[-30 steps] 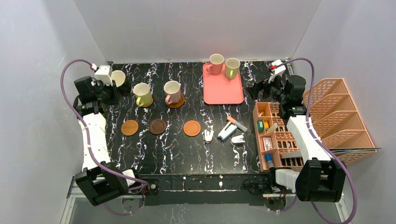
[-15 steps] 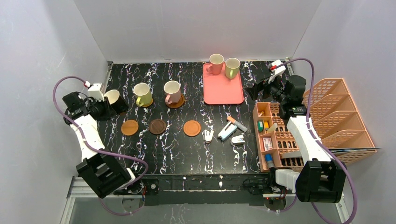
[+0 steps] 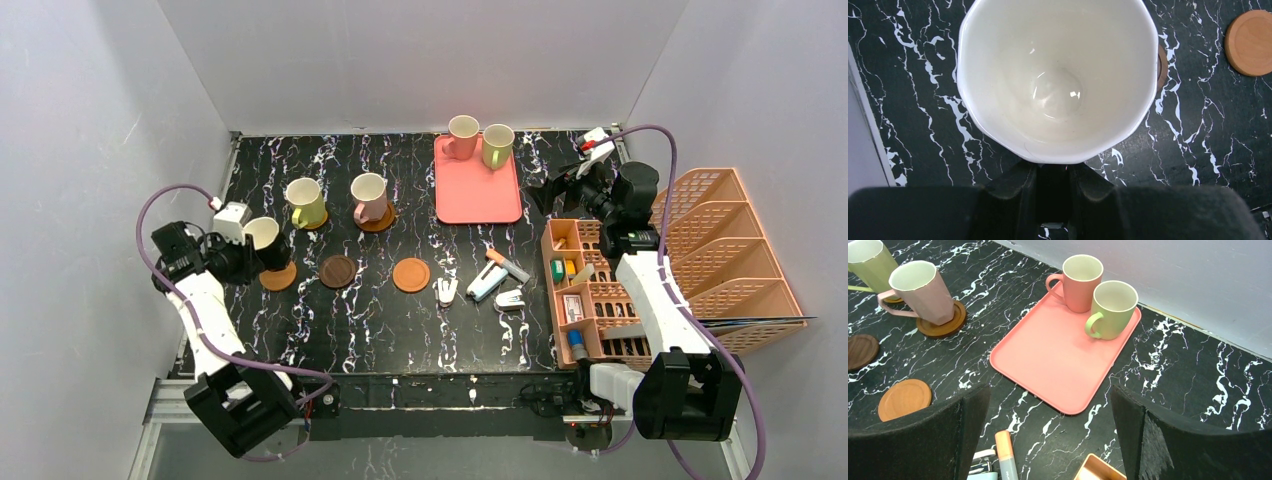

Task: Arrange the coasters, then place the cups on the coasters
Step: Place the cup on the coaster.

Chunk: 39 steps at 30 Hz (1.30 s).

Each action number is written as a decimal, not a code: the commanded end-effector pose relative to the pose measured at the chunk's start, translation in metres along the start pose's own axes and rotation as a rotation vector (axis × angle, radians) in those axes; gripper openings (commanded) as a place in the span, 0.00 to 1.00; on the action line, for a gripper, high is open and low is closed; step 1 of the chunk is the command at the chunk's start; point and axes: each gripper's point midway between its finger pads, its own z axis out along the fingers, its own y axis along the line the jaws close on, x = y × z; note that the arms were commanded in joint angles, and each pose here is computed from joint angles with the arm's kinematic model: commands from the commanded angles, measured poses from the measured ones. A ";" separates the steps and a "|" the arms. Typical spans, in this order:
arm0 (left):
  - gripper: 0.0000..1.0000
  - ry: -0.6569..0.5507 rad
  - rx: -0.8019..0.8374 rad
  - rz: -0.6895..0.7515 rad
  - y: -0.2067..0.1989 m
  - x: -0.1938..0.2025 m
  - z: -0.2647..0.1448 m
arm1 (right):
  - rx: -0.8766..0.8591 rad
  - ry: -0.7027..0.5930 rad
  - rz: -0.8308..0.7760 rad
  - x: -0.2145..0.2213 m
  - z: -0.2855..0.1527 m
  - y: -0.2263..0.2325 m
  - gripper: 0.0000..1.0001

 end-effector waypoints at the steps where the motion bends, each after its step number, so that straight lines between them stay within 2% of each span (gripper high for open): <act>1: 0.00 -0.110 0.008 0.050 -0.010 -0.015 -0.004 | -0.010 -0.057 -0.030 -0.019 -0.004 0.004 0.98; 7: 0.00 -0.116 0.011 0.011 -0.011 -0.011 0.001 | 0.002 -0.043 -0.022 -0.014 -0.001 0.000 0.98; 14: 0.00 -0.121 -0.084 0.019 0.000 -0.016 -0.008 | 0.009 -0.025 -0.025 -0.009 0.001 -0.004 0.98; 21: 0.00 -0.191 -0.083 -0.016 -0.009 -0.009 0.000 | -0.003 -0.033 -0.030 -0.012 -0.001 -0.001 0.98; 39: 0.00 -0.196 -0.047 -0.039 -0.014 -0.001 0.010 | 0.006 -0.039 -0.039 -0.014 -0.002 -0.002 0.98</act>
